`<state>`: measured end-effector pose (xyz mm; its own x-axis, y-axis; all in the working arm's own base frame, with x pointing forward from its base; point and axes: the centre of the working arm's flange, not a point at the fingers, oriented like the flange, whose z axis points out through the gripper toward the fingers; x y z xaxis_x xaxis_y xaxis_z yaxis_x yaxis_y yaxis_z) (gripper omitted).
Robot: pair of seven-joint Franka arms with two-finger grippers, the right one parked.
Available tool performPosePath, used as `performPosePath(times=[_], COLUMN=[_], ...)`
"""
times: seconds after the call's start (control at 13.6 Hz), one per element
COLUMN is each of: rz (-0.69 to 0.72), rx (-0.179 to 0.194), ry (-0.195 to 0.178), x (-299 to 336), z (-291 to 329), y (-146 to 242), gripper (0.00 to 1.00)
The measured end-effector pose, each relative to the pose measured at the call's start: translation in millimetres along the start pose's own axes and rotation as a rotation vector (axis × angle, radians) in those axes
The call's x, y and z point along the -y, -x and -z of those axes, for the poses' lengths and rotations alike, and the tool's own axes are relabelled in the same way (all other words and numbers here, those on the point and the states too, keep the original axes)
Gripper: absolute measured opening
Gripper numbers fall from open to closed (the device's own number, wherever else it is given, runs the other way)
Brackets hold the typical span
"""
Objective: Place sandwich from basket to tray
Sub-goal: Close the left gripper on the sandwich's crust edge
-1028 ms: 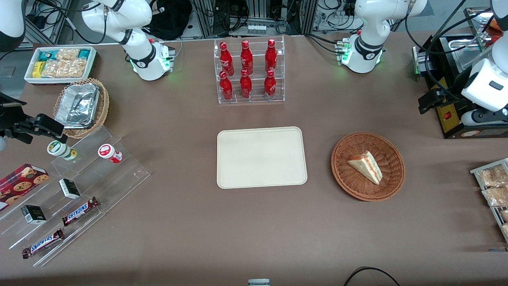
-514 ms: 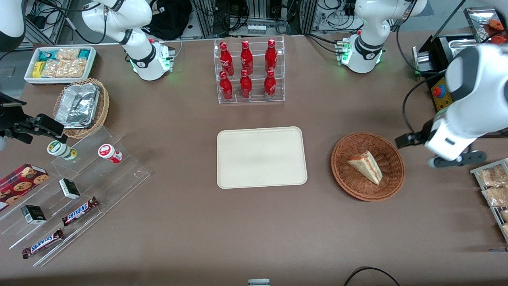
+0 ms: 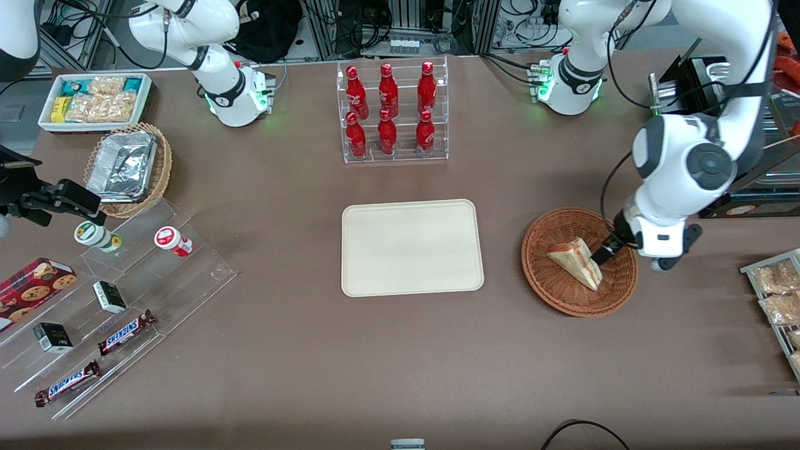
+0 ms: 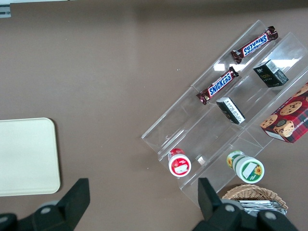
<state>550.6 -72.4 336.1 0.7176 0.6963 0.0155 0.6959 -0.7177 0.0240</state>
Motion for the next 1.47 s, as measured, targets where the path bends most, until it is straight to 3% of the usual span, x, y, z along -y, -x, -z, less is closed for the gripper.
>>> performPosePath(times=[0.44, 1.25, 1.32, 1.47], rz=[0.026, 0.026, 0.027, 0.028], rx=[0.036, 0.039, 0.042, 0.044], ry=[-0.037, 0.003, 0.002, 0.001], x=[6.8, -8.6, -8.9, -8.9], z=[-31.2, -69.9, -73.3, -76.1], y=[12.6, 21.8, 22.4, 22.4], gripper=[1.0, 1.0, 0.96, 0.71])
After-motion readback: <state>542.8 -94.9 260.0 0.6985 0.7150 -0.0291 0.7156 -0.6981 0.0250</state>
